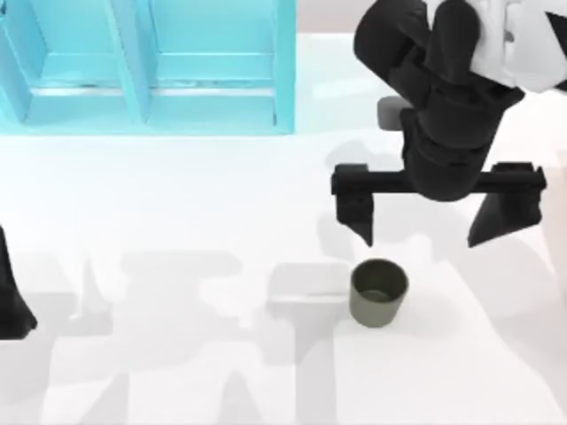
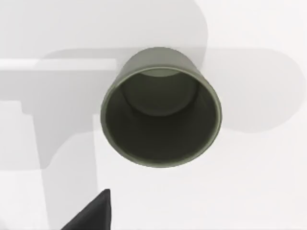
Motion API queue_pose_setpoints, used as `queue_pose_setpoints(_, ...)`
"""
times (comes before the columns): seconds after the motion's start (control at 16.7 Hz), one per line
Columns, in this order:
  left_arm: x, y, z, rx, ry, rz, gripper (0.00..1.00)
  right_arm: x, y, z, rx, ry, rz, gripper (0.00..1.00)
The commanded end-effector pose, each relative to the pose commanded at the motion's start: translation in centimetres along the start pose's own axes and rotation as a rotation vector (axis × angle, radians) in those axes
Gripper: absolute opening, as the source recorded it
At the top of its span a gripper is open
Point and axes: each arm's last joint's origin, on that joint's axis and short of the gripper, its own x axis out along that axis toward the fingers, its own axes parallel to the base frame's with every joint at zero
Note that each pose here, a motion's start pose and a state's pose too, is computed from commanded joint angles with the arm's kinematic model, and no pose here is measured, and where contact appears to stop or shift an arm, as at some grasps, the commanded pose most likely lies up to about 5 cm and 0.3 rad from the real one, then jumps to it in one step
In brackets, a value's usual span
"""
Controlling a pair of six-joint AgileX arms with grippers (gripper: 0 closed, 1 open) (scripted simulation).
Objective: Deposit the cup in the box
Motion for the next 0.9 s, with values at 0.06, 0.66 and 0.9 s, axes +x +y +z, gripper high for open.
queue_pose_setpoints(0.06,0.0,0.0,0.0,0.000,0.000,0.000,1.00,0.0,-0.2,0.1,0.003,-0.002,0.001,1.00)
queue_pose_setpoints(0.66,0.0,0.0,0.0,0.000,0.000,0.000,1.00,9.1,0.1,0.2,0.000,-0.005,0.004,1.00)
queue_pose_setpoints(0.9,0.0,0.0,0.0,0.000,0.000,0.000,1.00,10.0,0.0,0.0,0.000,0.000,0.000,1.00)
